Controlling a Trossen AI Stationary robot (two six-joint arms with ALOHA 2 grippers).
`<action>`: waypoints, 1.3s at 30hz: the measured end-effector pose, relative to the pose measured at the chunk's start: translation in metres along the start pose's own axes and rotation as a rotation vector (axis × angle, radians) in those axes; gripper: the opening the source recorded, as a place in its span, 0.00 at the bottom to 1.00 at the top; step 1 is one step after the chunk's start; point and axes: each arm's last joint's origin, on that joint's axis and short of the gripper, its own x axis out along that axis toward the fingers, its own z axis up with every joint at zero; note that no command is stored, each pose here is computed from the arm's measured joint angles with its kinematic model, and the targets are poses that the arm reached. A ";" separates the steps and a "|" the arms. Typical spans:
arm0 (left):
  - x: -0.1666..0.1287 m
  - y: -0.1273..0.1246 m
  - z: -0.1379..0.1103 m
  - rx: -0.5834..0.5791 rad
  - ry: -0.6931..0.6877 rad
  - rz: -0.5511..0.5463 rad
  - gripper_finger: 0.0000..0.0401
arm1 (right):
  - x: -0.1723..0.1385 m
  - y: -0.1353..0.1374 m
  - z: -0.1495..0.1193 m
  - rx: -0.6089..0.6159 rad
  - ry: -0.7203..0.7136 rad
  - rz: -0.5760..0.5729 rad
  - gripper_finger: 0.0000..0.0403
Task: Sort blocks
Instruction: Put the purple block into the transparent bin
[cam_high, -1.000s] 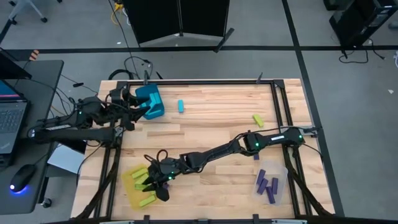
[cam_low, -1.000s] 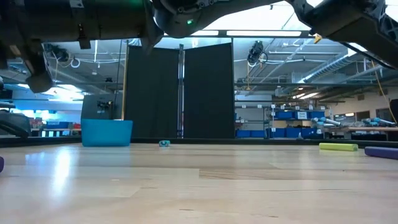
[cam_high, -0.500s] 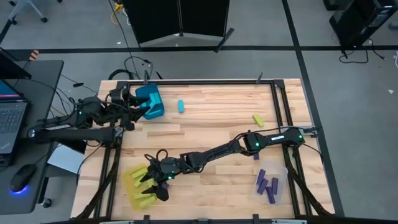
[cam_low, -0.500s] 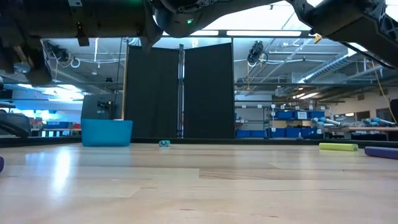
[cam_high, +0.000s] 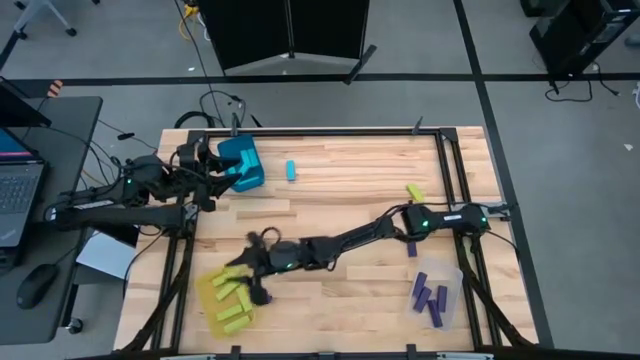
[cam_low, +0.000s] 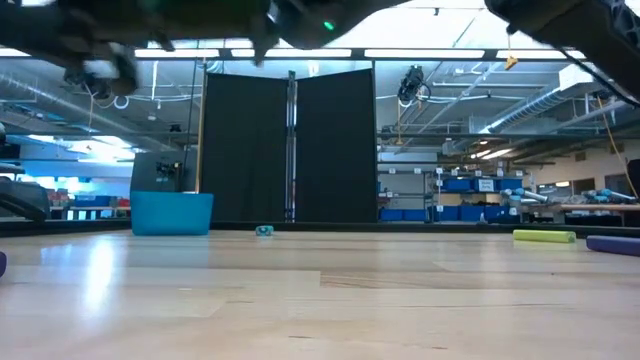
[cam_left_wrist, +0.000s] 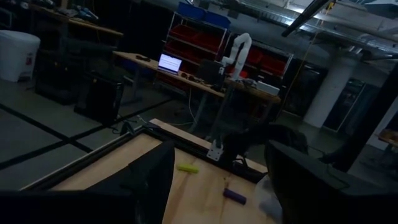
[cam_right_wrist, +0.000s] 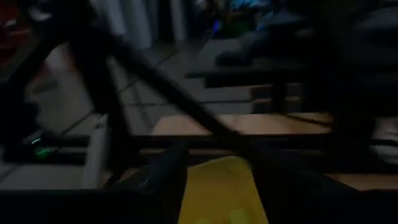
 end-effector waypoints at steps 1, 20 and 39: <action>0.000 0.000 0.000 0.002 0.000 0.000 0.64 | -0.006 -0.004 0.000 0.004 -0.024 -0.022 0.44; 0.034 0.000 -0.015 0.041 0.087 0.043 0.64 | -0.256 -0.035 -0.003 0.033 -0.201 -0.633 0.38; 0.154 0.003 -0.090 0.080 0.312 -0.013 0.64 | -0.408 -0.013 -0.005 0.032 -0.309 -0.940 0.38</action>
